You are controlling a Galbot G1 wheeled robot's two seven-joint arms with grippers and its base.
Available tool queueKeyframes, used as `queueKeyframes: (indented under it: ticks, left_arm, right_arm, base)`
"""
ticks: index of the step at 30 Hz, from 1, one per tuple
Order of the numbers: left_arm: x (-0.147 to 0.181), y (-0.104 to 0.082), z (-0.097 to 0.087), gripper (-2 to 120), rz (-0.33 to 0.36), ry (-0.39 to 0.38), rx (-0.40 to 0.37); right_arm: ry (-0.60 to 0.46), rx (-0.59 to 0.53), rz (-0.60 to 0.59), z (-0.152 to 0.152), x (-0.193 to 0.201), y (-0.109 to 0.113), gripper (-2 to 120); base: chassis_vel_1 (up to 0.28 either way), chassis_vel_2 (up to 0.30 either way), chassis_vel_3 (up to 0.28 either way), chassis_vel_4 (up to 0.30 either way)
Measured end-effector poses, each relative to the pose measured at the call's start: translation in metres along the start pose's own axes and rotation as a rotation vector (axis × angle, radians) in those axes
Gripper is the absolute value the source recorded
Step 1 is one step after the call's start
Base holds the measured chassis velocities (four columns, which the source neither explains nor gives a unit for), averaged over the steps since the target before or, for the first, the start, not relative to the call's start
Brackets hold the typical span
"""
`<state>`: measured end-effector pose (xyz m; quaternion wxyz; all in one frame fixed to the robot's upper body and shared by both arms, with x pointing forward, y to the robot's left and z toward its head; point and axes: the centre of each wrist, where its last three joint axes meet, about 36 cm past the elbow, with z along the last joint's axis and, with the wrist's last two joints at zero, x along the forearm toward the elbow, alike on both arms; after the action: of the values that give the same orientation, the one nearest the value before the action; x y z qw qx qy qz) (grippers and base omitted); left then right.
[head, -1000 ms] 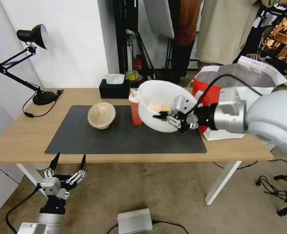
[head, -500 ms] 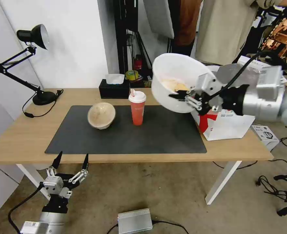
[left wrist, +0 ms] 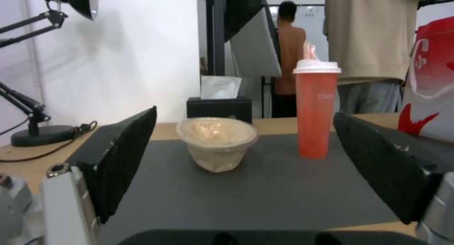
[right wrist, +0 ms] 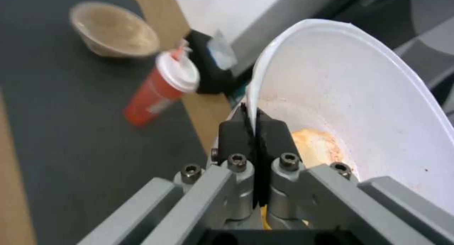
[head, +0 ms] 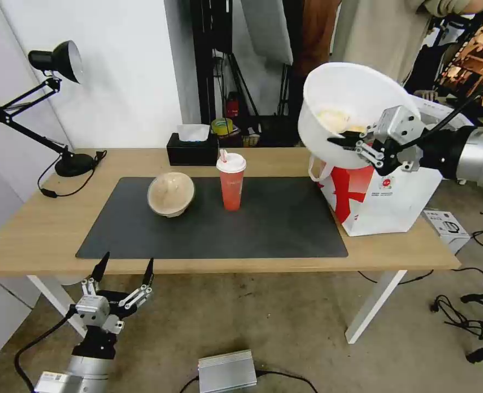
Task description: Pick up the trash from the table and place it into the takeout bag.
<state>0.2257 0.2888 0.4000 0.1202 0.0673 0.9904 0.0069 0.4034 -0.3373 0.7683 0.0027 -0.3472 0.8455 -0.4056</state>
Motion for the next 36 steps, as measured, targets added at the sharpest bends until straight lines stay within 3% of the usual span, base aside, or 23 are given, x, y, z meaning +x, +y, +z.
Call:
queueKeyframes:
  ticks: [19, 36]
  left_arm:
    - [0.001, 0.001, -0.003, 100, 0.008, -0.006, -0.001]
    - [0.002, -0.001, 0.0, 100, 0.033, -0.014, 0.003]
  right_arm:
    - [0.081, 0.04, 0.148, 0.049, -0.005, -0.04, 0]
    - [0.146, 0.078, 0.251, 0.092, -0.018, -0.06, 0]
  base:
    - [0.0, 0.0, 0.0, 0.0]
    - [0.0, 0.0, 0.0, 0.0]
